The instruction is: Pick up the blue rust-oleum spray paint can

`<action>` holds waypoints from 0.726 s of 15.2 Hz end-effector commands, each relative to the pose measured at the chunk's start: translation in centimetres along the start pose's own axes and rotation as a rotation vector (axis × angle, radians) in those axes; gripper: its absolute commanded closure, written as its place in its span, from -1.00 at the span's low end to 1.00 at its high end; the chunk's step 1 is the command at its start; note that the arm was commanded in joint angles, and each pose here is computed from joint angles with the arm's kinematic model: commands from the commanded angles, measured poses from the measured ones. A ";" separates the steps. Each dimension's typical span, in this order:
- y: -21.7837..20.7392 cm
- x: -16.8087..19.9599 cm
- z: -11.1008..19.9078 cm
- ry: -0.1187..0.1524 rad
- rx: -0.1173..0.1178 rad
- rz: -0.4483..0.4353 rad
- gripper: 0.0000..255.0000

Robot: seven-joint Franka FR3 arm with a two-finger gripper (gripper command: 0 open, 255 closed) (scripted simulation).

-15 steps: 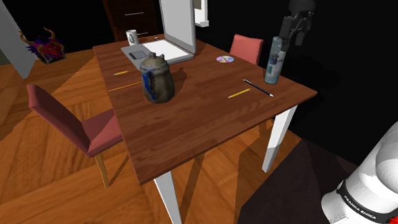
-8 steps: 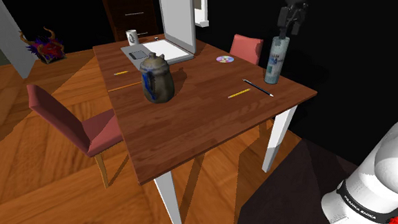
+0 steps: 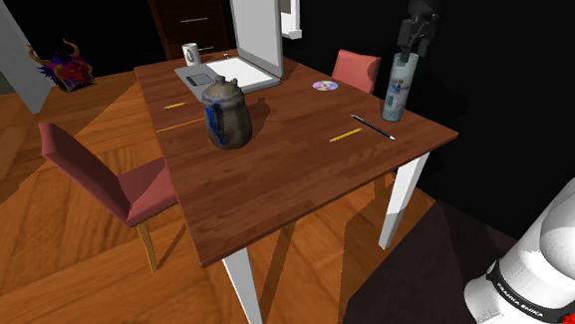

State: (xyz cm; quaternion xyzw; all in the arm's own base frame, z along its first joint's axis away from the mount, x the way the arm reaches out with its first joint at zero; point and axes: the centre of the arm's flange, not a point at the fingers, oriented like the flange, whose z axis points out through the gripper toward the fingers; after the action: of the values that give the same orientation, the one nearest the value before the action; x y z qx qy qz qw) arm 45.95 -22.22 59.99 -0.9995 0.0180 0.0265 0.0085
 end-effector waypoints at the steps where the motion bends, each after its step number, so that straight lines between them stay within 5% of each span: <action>1: -0.1 0.1 1.0 0.000 0.000 0.000 -1.00; 3: -0.1 0.1 1.3 0.000 0.000 0.000 -1.00; 4: -0.1 0.1 1.4 0.001 0.000 0.000 1.00; 11: -0.1 0.1 1.4 0.000 0.000 0.000 1.00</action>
State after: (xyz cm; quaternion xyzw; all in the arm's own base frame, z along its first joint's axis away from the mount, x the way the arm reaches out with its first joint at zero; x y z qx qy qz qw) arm 45.93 -22.09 58.74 -0.9995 0.0181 0.0248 0.0080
